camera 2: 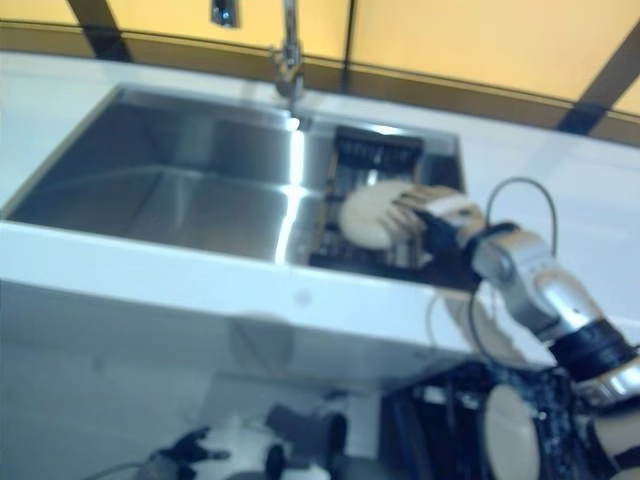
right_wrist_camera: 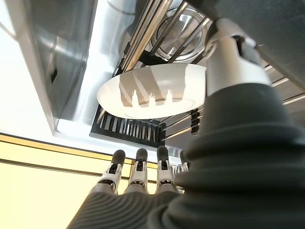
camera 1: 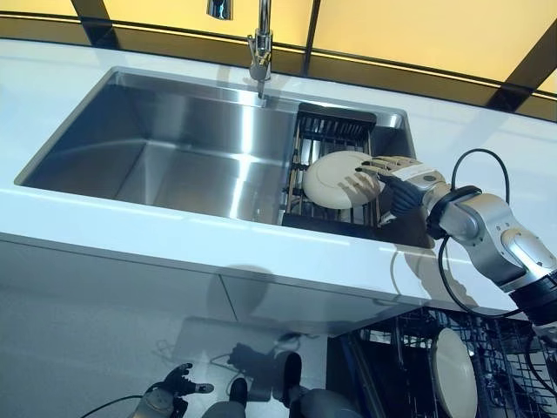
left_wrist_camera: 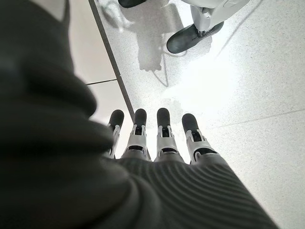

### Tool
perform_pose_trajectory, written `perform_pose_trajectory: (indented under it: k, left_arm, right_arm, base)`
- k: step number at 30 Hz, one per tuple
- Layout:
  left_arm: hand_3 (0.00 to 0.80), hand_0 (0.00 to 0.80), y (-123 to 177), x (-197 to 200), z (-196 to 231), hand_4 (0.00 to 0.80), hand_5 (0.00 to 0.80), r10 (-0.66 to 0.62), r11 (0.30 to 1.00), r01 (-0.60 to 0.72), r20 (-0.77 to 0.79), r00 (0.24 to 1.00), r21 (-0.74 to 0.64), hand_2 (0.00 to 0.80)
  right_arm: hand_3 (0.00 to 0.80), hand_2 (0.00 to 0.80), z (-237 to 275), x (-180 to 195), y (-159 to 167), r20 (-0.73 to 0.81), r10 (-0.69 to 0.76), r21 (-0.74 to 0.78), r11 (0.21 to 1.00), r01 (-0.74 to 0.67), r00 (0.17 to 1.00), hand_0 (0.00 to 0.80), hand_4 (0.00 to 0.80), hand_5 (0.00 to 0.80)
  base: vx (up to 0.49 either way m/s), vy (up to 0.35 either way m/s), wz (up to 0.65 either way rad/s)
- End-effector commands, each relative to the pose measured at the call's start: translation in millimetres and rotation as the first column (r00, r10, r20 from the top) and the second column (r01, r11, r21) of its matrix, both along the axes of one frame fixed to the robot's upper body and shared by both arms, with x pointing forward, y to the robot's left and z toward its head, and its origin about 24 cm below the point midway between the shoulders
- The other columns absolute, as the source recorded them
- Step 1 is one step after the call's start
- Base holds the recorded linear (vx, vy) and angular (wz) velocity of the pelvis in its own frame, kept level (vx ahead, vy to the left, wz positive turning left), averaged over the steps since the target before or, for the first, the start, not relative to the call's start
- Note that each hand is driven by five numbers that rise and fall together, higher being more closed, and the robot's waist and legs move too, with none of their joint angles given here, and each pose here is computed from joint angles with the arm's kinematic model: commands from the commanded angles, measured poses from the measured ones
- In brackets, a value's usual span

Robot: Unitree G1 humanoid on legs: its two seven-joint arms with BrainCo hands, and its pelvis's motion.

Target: Take plates into dishwasher

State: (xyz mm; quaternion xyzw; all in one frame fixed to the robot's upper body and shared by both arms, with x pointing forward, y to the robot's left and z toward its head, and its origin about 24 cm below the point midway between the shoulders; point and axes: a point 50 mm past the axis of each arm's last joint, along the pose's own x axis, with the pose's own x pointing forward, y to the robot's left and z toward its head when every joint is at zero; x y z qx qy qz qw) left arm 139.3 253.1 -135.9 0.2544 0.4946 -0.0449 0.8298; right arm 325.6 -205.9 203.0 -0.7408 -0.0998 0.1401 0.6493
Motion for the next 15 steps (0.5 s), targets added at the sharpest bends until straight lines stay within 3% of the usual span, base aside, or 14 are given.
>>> perform_pose_trajectory:
  k: [1, 15]
  left_arm:
    - [0.0, 0.0, 4.1, 0.0, 1.9, 0.0, 0.0, 0.01, 1.0, -0.01, 0.013, 1.0, 0.003, 0.0]
    - [0.0, 0.0, 3.4, 8.4, 4.9, 0.0, 0.0, 0.003, 1.0, -0.003, 0.027, 1.0, 0.009, 0.0]
  right_arm:
    - [0.0, 0.0, 30.4, 6.9, -0.2, 0.125, -0.011, -0.036, 0.999, 0.016, 0.992, 0.0, 0.0, 0.0]
    - [0.0, 0.0, 36.2, 15.9, 6.9, 0.192, -0.038, -0.151, 0.986, 0.067, 0.981, 0.0, 0.0, 0.0]
  base:
    - [0.0, 0.0, 0.0]
    - [0.0, 0.0, 0.0]
